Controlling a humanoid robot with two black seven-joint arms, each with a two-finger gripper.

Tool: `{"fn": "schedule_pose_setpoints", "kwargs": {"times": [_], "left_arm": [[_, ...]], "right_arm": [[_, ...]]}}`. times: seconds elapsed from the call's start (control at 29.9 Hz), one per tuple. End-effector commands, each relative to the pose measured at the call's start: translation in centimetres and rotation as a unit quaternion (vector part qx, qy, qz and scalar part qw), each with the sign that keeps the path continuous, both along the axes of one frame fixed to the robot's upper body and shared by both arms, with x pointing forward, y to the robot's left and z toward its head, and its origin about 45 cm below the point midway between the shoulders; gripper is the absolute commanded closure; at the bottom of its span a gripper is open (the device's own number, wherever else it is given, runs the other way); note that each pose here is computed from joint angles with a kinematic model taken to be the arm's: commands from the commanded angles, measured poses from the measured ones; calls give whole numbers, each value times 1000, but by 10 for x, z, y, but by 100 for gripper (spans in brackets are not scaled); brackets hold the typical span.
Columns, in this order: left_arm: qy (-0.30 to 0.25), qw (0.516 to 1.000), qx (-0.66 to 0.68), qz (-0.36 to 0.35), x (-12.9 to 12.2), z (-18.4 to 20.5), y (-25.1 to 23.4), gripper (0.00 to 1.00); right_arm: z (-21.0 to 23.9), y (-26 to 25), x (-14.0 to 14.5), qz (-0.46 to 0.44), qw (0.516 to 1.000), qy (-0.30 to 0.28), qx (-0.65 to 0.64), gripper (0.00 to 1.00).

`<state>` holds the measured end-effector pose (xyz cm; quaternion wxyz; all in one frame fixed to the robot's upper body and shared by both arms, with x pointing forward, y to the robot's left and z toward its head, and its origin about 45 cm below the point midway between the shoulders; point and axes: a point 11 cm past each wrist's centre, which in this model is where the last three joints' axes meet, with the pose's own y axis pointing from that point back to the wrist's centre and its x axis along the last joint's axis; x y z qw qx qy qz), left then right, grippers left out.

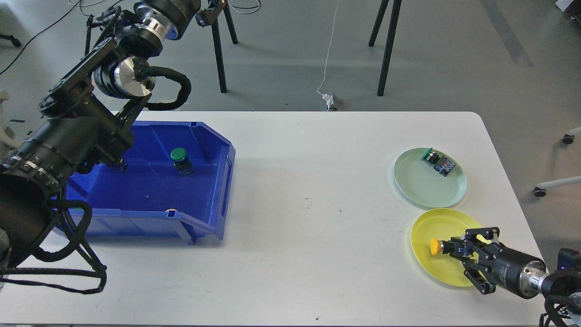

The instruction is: Pass button and place on color plate

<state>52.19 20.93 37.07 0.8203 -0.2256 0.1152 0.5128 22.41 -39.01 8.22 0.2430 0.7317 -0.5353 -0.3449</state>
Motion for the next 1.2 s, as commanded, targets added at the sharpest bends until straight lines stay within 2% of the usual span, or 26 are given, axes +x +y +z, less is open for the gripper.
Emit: {"fn": "schedule_pose_setpoints", "kwargs": {"times": [0.0,0.23,0.47,0.64,0.7,0.94,1.04,1.17], "left_arm": [[-1,1000,1,1,0,0,1,3],[-1,1000,1,1,0,0,1,3],[-1,1000,3,2,0,0,2,1],[1,1000,5,5,0,-1,4,1],[1,1000,4,8,0,-2,5,1],[5,1000,7,14,1,-3,4,1],[9,1000,4,23,3,-5,10,1],[9,1000,-5,23,4,-4,10,1]], "right_arm": [[1,0,1,0,1000,-1,1,53],[6,-8,0,-4,1000,-2,-4,46],[56,-45,20,6,998,-59,-20,28],[105,-66,42,-1,990,-140,-1,18],[128,-72,55,-17,984,-174,16,6],[195,-69,100,-63,944,-313,84,1],[221,-47,125,-69,914,-373,142,1],[244,-13,150,-63,883,-417,206,1]]}}
